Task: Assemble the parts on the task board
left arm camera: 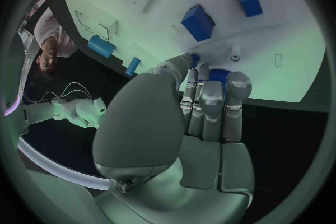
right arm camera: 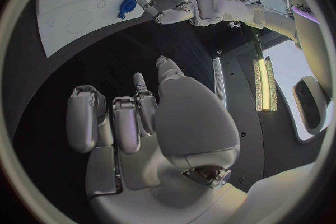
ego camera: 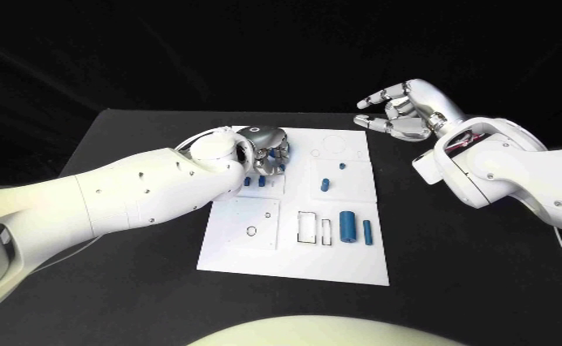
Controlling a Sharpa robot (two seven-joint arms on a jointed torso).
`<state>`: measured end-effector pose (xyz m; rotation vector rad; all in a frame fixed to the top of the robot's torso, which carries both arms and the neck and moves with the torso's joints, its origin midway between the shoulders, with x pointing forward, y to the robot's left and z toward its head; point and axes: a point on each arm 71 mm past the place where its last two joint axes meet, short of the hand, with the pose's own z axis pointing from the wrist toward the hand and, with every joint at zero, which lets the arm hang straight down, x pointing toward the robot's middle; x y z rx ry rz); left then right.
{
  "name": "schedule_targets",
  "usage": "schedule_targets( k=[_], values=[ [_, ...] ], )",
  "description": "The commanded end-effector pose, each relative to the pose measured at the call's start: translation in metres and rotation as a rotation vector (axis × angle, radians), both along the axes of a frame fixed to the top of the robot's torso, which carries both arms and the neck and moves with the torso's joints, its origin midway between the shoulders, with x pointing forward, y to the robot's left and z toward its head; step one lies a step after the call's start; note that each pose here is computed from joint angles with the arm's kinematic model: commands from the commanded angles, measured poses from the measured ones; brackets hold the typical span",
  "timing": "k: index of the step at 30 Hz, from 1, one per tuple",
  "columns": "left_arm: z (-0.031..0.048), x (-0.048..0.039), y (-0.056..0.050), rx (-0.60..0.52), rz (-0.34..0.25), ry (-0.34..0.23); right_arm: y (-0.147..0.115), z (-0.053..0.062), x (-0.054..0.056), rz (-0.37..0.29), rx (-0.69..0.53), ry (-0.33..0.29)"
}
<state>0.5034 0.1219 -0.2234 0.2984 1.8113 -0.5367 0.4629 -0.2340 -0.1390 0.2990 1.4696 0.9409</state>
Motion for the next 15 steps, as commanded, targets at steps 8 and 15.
schedule_targets(
  k=[8, 15],
  values=[
    [-0.0049, -0.0002, -0.0027, 0.025, -0.012, 0.043, 0.0021, 0.0002, -0.0006, 0.014, -0.002, -0.006],
    [-0.0071, -0.0004, -0.0034, 0.036, -0.016, 0.059, 0.0025, 0.0002, -0.0007, 0.015, -0.002, -0.007]
  ],
)
